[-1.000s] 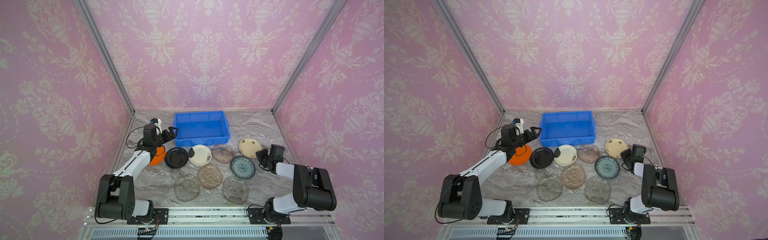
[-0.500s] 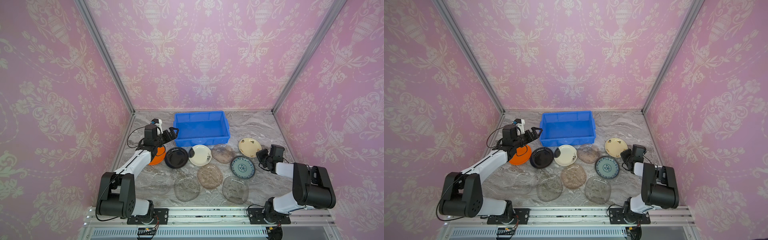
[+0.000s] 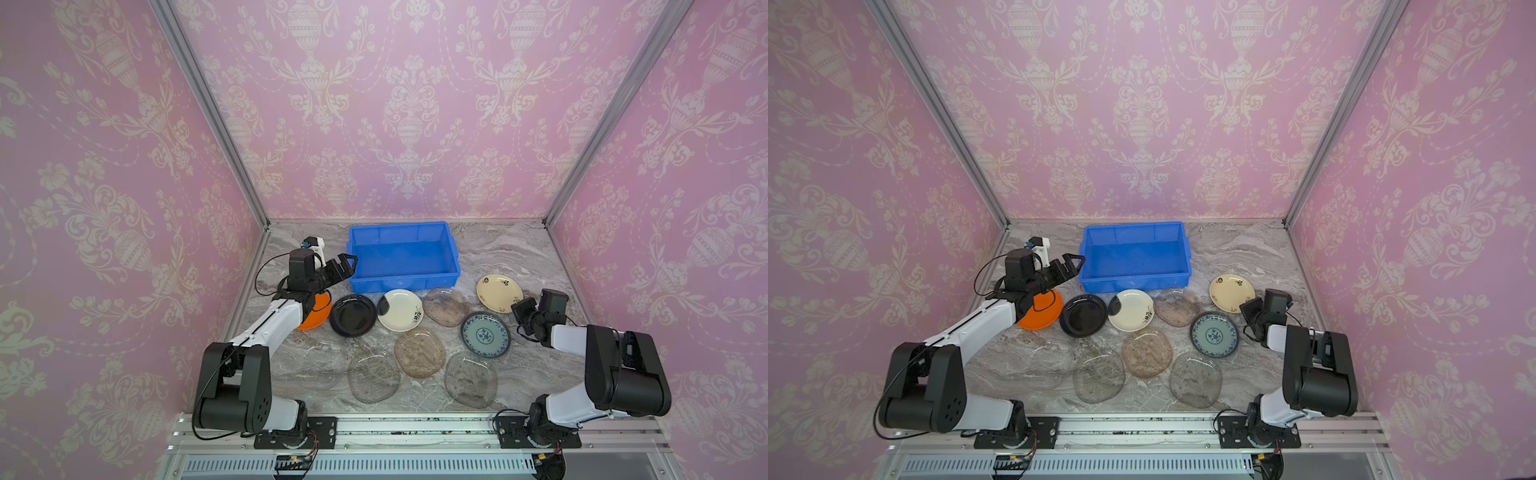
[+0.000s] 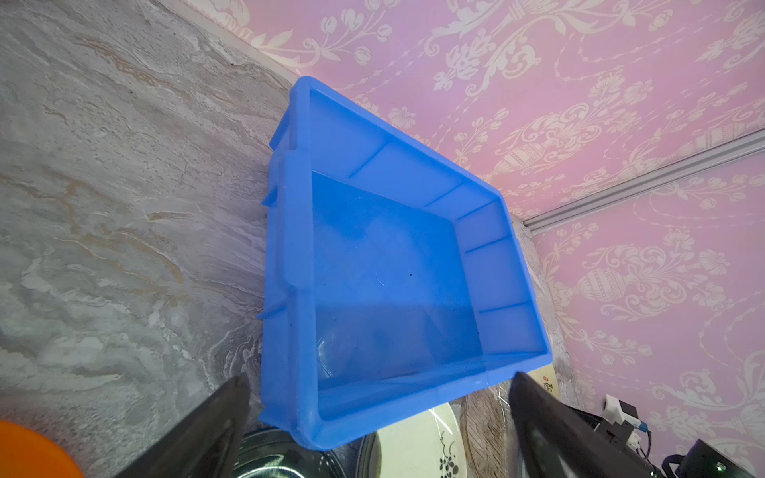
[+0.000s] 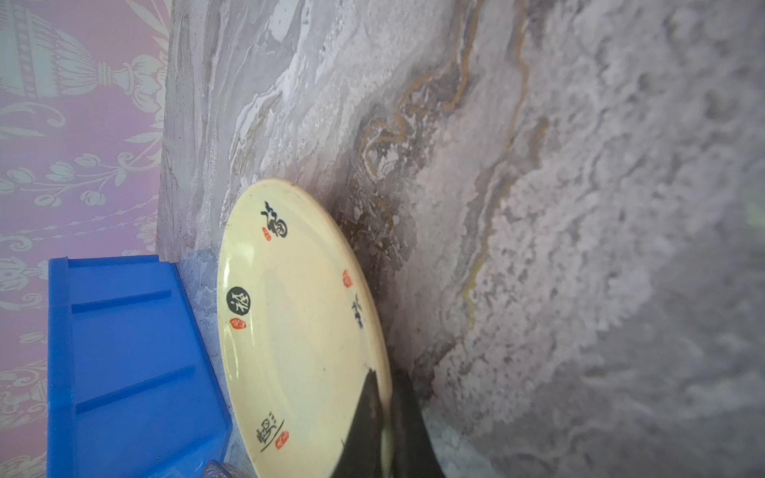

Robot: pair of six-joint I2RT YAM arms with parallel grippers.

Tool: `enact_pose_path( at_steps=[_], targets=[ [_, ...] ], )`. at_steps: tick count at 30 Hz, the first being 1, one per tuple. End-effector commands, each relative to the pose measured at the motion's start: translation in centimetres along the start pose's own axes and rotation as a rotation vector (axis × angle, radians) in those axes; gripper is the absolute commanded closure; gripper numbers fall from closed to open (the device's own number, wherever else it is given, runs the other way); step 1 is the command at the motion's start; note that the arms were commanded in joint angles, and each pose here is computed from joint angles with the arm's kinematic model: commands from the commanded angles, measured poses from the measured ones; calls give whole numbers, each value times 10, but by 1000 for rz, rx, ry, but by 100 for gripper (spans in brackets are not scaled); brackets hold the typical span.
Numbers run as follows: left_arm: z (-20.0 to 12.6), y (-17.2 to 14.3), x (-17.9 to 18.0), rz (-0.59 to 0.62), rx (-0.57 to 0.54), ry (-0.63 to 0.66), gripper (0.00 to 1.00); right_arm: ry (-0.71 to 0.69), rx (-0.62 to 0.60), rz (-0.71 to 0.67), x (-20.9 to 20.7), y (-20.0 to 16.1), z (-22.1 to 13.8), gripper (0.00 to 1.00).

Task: Place the plates into the plastic bin on the countertop
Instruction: Pick up the plate from the middle-right of the table, then place the plate in the plastic bin.

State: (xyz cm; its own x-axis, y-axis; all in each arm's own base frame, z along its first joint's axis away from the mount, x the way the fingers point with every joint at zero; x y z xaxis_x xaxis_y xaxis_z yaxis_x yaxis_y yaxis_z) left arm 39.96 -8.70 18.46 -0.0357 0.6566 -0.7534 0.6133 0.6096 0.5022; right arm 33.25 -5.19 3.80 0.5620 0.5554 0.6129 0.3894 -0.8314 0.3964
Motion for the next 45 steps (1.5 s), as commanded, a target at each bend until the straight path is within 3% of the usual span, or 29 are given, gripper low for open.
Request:
enact_pose_path(
  at_steps=[1,5,13,20,27,34,42,45],
  targets=[
    [3,3,0,8,-13,13,1,-109,-1,-6,-17,0,-8,100],
    [3,4,0,14,-18,19,1,-112,-93,-63,3,24,-30,100],
    [8,7,-1,10,-14,15,1,-147,-359,-296,70,69,-113,100],
    [15,8,-5,-26,-7,-23,1,-54,-495,-473,153,63,-159,100],
    [8,12,-12,-7,-18,-30,1,125,-542,-601,243,41,-184,100],
    [4,15,-13,-1,-28,-21,1,337,-422,-667,330,12,-179,100],
    [2,18,-14,13,-4,22,1,449,-52,-798,394,-63,-123,100],
    [-1,19,-13,25,0,47,1,478,80,-778,403,-94,-100,100]
  ],
)
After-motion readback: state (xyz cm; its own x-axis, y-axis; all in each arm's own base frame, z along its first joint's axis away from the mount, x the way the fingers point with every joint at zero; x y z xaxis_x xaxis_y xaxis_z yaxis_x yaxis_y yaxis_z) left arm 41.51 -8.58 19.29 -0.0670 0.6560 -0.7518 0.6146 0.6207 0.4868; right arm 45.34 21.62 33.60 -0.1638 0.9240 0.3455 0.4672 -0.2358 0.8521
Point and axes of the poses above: each gripper's point midway between its finger pads, its own z axis out along the fingers, its own x axis along the line the jaws close on, y = z × x, the point moved 2 cm from there along -z, back along the fingers, and after that the axes turned 9 degrees about -z, right-handed, at the moved point
